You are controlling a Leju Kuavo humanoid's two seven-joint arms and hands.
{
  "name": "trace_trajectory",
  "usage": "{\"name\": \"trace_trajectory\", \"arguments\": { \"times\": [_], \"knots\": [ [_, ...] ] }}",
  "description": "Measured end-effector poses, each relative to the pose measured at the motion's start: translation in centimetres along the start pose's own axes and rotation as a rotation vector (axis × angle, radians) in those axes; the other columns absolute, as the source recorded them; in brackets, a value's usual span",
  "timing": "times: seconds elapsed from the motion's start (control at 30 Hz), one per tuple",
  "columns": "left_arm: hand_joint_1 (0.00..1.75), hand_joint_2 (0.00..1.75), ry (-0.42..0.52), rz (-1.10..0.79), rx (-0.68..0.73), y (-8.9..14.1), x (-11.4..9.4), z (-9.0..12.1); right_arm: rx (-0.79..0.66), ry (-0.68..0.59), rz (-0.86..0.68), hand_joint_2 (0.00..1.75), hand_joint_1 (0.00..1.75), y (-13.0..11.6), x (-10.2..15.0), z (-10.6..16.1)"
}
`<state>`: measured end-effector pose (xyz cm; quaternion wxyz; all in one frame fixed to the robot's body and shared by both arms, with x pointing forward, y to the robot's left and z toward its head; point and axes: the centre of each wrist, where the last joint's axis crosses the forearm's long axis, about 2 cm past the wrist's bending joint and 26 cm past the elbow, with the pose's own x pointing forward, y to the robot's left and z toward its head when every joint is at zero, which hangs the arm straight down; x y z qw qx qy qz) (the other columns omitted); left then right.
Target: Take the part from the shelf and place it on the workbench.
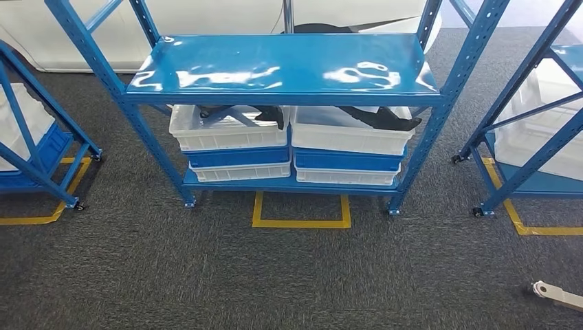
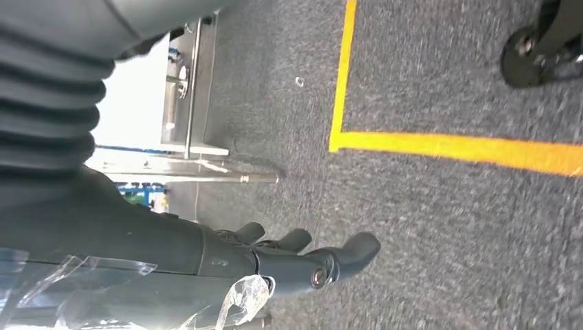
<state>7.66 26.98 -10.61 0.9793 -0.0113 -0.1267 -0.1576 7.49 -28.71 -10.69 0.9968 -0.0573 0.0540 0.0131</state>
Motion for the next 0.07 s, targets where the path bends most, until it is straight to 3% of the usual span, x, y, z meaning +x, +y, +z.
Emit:
{"name": "trace_trajectory", "arguments": {
  "times": [0.07],
  "knots": [
    [0.00,1.75,-0.001,0.001,0.000,0.06,0.12,-0.01,-0.002,0.001,0.003,1.75,0.00,0.01,-0.02,0.00]
  ]
}}
